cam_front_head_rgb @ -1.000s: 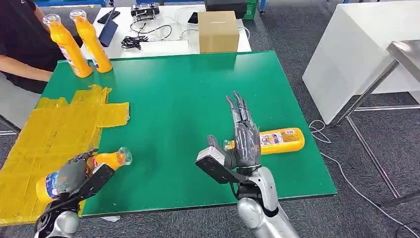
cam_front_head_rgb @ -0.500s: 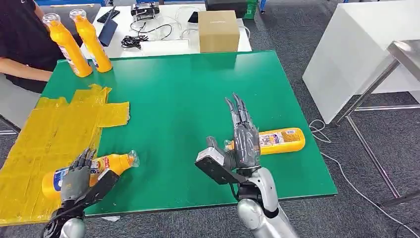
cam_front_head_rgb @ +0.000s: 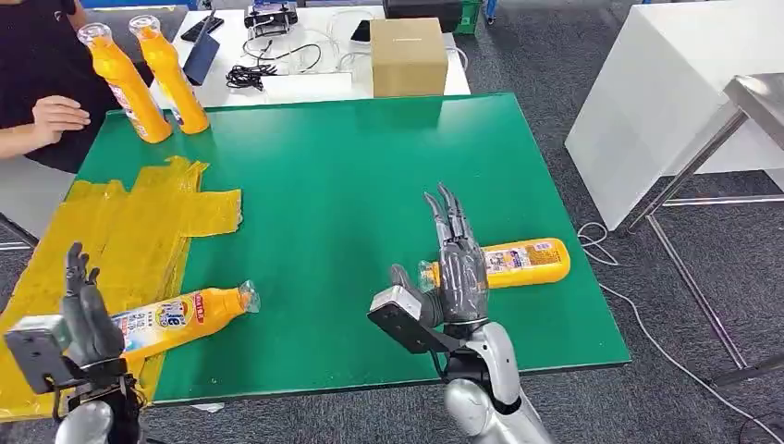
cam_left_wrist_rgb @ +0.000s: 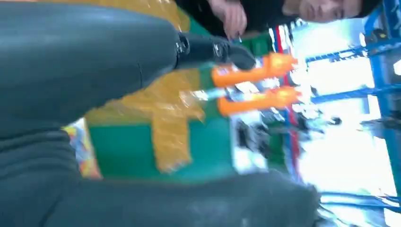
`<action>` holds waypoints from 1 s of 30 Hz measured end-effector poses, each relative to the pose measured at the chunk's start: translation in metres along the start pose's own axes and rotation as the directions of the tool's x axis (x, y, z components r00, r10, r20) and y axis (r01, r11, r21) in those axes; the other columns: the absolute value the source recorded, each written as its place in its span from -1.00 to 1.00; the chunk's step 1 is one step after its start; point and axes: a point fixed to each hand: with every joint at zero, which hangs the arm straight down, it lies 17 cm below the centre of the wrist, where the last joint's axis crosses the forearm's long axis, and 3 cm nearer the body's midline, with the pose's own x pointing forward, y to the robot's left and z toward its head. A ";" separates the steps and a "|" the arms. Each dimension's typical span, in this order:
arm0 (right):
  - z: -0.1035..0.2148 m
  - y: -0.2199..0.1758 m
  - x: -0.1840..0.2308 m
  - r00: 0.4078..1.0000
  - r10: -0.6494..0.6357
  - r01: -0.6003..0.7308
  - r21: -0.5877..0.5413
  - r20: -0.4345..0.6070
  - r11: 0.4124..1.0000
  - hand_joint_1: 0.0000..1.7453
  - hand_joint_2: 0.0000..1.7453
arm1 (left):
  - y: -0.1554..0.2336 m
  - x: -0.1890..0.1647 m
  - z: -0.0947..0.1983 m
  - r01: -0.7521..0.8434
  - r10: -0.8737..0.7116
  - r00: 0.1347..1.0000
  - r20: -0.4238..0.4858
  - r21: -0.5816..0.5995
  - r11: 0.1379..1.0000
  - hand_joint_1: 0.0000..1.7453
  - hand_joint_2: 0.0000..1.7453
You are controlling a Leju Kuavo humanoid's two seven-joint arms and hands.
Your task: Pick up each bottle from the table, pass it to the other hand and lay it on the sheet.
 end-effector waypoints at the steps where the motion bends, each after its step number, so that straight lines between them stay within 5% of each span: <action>1: 0.001 0.001 -0.002 1.000 0.005 -0.005 0.002 -0.002 1.000 -1.00 1.00 | -0.001 0.006 -0.001 -0.040 0.040 0.999 0.009 -0.010 0.999 -1.00 -1.00; 9: 0.039 0.004 -0.049 0.980 0.187 -0.180 0.099 -0.063 0.979 -1.00 1.00 | -0.008 0.037 0.020 -0.133 0.137 0.990 0.046 -0.083 0.988 -1.00 -1.00; 16: 0.077 -0.038 -0.116 0.908 0.394 -0.370 0.167 -0.142 0.914 -1.00 1.00 | -0.004 0.042 0.038 -0.127 0.131 0.991 0.037 -0.087 0.988 -1.00 -1.00; 30: 0.094 -0.098 -0.161 0.832 0.511 -0.486 0.162 -0.215 0.859 -1.00 1.00 | -0.003 0.043 0.046 -0.135 0.138 0.990 0.030 -0.083 0.987 -1.00 -1.00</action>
